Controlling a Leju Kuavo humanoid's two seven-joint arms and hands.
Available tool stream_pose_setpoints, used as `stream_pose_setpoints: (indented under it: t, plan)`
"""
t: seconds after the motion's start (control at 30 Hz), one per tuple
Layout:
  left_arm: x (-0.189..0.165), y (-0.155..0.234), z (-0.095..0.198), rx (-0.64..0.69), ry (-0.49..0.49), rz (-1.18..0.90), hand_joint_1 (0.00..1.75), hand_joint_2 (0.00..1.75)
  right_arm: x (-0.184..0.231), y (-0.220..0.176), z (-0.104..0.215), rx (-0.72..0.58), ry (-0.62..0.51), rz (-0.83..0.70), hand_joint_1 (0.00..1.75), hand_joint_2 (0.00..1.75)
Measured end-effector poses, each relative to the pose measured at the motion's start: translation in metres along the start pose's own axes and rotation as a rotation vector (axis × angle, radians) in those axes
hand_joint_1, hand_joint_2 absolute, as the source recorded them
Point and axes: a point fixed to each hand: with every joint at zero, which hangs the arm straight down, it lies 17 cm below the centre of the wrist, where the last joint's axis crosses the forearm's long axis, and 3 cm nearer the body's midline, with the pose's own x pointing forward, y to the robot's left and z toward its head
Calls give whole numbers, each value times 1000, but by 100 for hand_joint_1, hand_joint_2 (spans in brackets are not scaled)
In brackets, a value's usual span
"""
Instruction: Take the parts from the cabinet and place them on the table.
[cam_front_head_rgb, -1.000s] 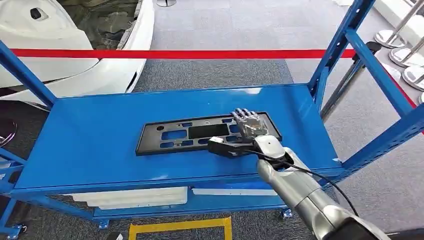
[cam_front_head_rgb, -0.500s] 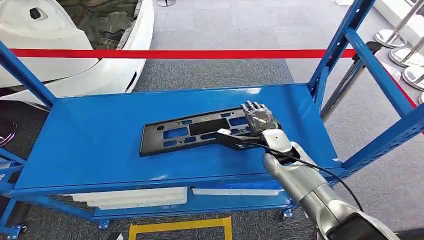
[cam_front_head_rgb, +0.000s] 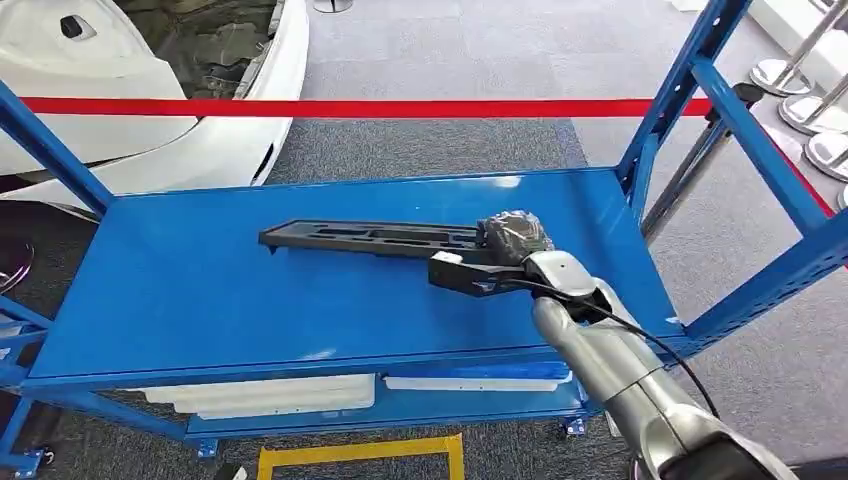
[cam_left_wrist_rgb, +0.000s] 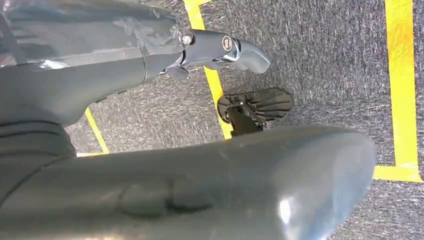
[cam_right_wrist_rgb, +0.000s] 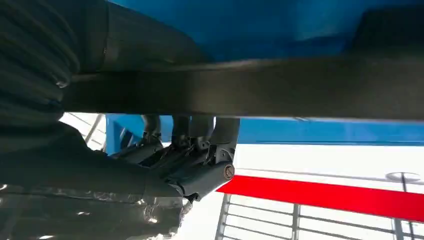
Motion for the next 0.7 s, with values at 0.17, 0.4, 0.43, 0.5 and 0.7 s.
stream_pose_setpoints:
  t: [0.17,0.4,0.43,0.5,0.7]
  plan:
    - [2,0,0,-1,-3,-1,0,0,7,-4,5,-13,-17,-19,175,175]
    - [5,-4,1,-20,-17,4,0,0,15,-35,10,-92,-40,-41,175,175]
    - [5,-5,1,-24,-20,7,0,0,13,-44,10,-114,-38,-42,175,175]
    - [5,-5,1,-29,-26,9,0,0,5,-79,12,-194,-28,-45,175,175]
    - [4,-6,1,-34,-24,10,0,0,-12,-220,35,-472,-65,-2,175,175]
